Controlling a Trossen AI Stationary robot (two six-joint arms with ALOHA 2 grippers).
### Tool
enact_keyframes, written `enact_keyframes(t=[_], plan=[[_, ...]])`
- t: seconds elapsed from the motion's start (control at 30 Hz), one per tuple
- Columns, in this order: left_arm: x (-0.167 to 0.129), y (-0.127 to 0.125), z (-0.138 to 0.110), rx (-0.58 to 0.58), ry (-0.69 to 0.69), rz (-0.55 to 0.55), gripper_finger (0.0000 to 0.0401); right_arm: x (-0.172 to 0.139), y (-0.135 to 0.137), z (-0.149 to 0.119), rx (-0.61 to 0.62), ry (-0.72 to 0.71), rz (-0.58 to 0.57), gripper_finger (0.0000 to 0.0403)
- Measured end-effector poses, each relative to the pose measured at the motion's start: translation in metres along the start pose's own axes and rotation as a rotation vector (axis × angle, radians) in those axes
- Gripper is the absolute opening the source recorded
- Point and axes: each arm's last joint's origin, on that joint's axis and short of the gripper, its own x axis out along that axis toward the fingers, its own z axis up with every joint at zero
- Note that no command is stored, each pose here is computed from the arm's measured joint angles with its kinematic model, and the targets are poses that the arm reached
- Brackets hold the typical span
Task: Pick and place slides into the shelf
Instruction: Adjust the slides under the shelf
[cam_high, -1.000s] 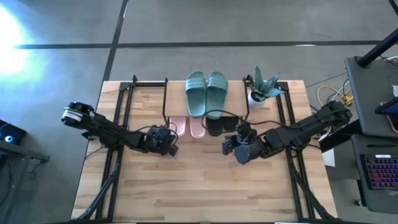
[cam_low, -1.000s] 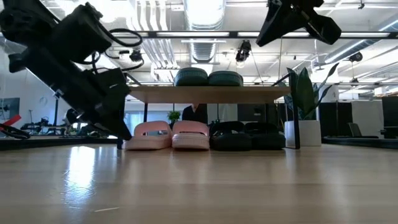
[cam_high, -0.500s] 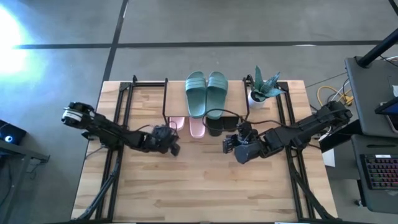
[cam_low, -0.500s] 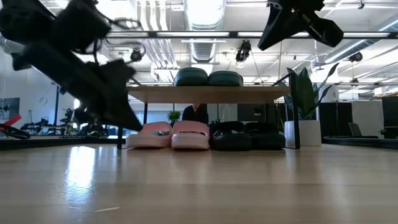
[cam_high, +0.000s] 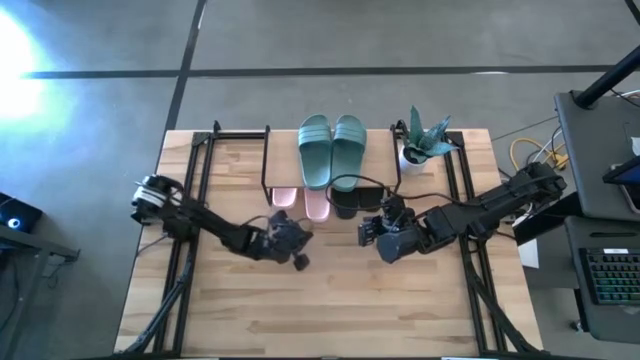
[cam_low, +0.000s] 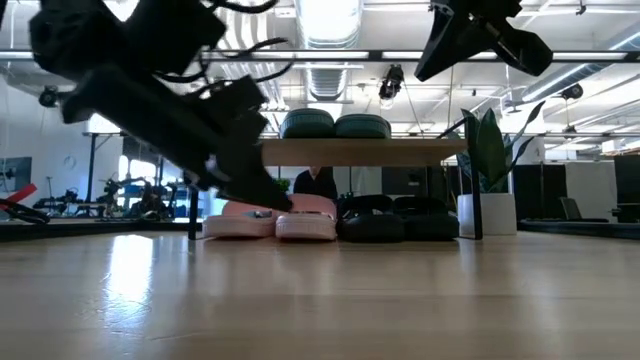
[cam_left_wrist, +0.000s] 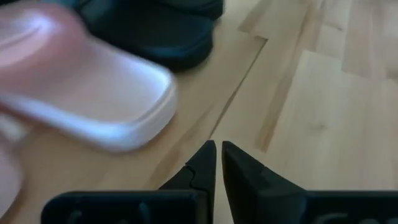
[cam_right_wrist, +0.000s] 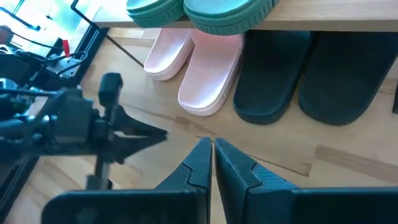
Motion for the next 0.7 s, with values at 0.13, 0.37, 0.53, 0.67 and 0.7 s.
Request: enact_keyframes(t=[0.13,0.37,0.53,0.67,0.7], plan=[[0.017,-0.011,0.009,0.060,-0.010,0.015,0.0012,0.000,0.000,-0.001,0.001,0.003,0.003,0.0013],[0.042,-0.006,0.014,0.103,-0.009,0.100,0.0012,-0.002,0.001,-0.003,0.004,0.012,0.010,0.0013],[0.055,0.009,0.016,0.138,0.009,0.151,0.0012,-0.002,0.000,-0.003,0.007,0.013,0.008,0.0013],[0.059,0.020,0.022,0.125,0.007,0.190,0.0012,-0.002,0.000,-0.003,0.009,0.012,0.007,0.0013],[0.060,0.024,0.024,0.121,0.004,0.209,0.0012,-0.002,0.000,-0.003,0.009,0.013,0.007,0.0013]])
